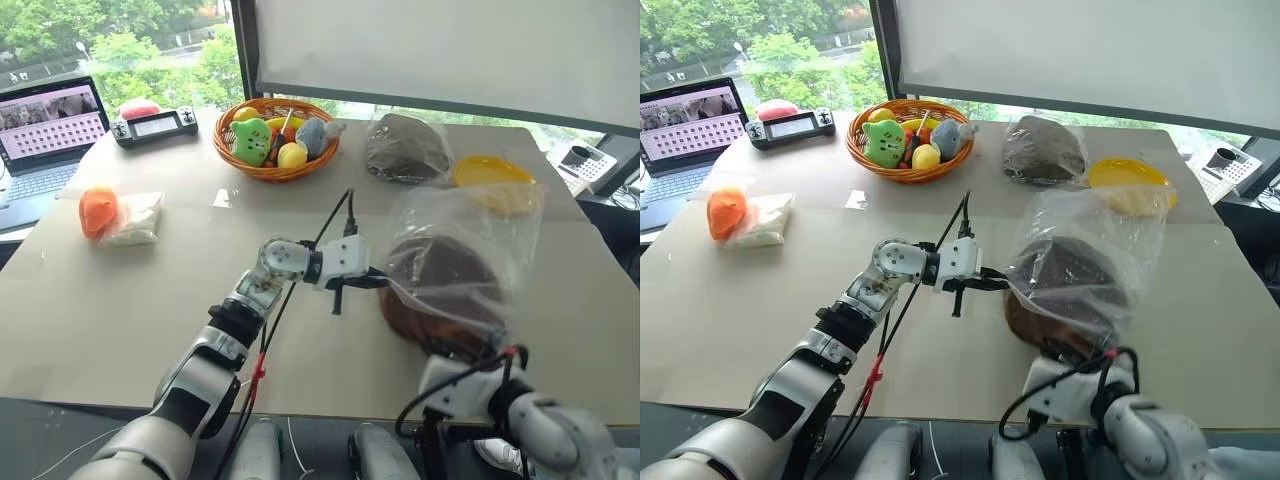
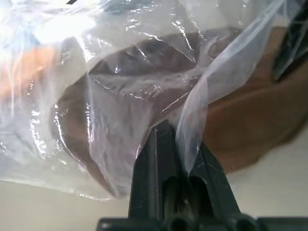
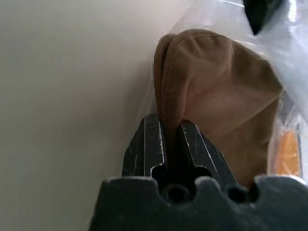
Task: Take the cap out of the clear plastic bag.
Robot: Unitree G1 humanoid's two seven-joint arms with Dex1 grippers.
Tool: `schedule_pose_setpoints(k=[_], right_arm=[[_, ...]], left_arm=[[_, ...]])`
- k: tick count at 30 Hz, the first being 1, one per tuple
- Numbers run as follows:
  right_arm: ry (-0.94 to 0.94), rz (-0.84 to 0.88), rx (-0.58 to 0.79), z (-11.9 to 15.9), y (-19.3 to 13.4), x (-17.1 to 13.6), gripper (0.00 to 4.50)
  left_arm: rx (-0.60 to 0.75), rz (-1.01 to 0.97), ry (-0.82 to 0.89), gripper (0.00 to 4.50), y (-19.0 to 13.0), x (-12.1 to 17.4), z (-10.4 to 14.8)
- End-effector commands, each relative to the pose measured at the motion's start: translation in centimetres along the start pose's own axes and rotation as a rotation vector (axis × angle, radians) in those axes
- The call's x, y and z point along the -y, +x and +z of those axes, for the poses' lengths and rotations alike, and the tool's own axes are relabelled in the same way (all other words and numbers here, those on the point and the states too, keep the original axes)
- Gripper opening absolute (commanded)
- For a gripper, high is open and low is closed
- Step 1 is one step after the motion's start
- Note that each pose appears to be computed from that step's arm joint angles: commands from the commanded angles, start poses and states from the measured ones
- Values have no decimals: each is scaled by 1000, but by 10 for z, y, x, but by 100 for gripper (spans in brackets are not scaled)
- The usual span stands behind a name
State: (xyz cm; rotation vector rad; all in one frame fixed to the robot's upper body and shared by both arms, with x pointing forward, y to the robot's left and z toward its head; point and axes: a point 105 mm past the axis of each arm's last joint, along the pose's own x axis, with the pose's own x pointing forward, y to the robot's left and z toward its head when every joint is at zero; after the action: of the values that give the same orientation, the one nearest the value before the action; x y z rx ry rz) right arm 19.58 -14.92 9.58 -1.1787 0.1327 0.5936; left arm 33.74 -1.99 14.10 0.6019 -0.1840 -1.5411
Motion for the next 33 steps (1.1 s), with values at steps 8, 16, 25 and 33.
schedule_pose_setpoints(k=[8,16,25,33], right_arm=[[-189,-212,69,6,4,15,5],[-210,-103,233,35,-7,-23,5],[-186,64,199,21,11,-40,5],[-284,77,210,20,18,-42,5]], left_arm=[[58,49,68,0,-6,-13,22],[56,43,66,0,-6,-12,20],[65,37,61,0,-3,-11,21],[63,36,57,0,-4,-11,21]])
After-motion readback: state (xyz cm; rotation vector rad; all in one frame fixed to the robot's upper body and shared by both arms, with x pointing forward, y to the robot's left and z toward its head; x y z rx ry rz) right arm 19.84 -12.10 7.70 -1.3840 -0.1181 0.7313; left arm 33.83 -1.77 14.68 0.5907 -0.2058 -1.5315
